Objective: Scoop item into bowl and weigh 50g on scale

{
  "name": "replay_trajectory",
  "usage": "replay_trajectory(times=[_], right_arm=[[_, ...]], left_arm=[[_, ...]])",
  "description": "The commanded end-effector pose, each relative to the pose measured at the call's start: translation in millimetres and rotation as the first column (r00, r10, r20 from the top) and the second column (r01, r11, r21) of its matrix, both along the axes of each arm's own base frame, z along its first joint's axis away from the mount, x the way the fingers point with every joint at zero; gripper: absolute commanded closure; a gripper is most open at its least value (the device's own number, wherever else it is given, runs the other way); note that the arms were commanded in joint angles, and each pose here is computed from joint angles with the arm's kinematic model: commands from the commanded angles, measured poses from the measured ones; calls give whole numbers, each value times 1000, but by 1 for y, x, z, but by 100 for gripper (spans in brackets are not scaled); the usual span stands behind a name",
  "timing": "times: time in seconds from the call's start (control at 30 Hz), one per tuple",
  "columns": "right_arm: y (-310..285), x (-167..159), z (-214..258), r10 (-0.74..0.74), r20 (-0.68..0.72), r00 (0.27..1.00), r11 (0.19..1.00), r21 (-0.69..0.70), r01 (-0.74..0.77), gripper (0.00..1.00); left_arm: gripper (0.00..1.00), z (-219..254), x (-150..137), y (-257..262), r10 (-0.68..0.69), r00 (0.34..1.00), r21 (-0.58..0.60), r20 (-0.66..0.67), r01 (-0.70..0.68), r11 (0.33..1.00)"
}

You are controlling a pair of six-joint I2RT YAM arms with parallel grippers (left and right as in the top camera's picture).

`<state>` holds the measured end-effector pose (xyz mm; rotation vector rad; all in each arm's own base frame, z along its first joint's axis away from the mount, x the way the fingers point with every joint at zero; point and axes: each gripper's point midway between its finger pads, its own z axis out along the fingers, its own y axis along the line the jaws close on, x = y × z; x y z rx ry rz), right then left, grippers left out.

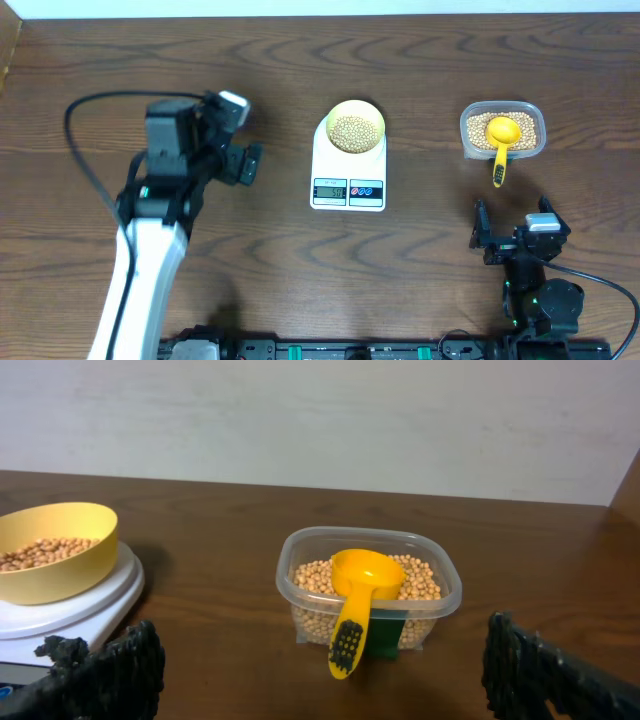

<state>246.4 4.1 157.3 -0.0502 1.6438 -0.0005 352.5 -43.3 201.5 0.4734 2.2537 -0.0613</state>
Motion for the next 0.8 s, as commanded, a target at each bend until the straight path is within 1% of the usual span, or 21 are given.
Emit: replay_trajectory(times=[0.0,0.1,0.13,0.17,0.33,0.5,0.77], right_arm=[[0,0,-1,-3,0,1000,1000,-9,3,1],[0,0,-1,-2,-1,1000,1000,-9,2,1],[0,0,-1,-3,0,1000,1000,-9,3,1],[0,0,-1,-3,0,1000,1000,-9,3,1],[0,0,-1,-3,-1,1000,1000,-9,3,1],[0,0,-1,-3,0,1000,1000,-9,3,1],[0,0,-1,-2,0,1000,1000,-9,2,1]], left_arm=[[3,-1,-20,17,145,989,-36,35,-144,989],[3,-2,-32,17,149,982,-55,115,-144,988],[2,-2,-35,18,162,977,-68,137,-153,986],[2,-4,-40,22,204,964,-100,174,-188,977],[2,-13,-57,23,210,942,-127,261,-182,975],[3,-28,-74,25,217,919,-141,329,-179,974],[3,-42,-91,27,225,890,-153,396,-178,972]])
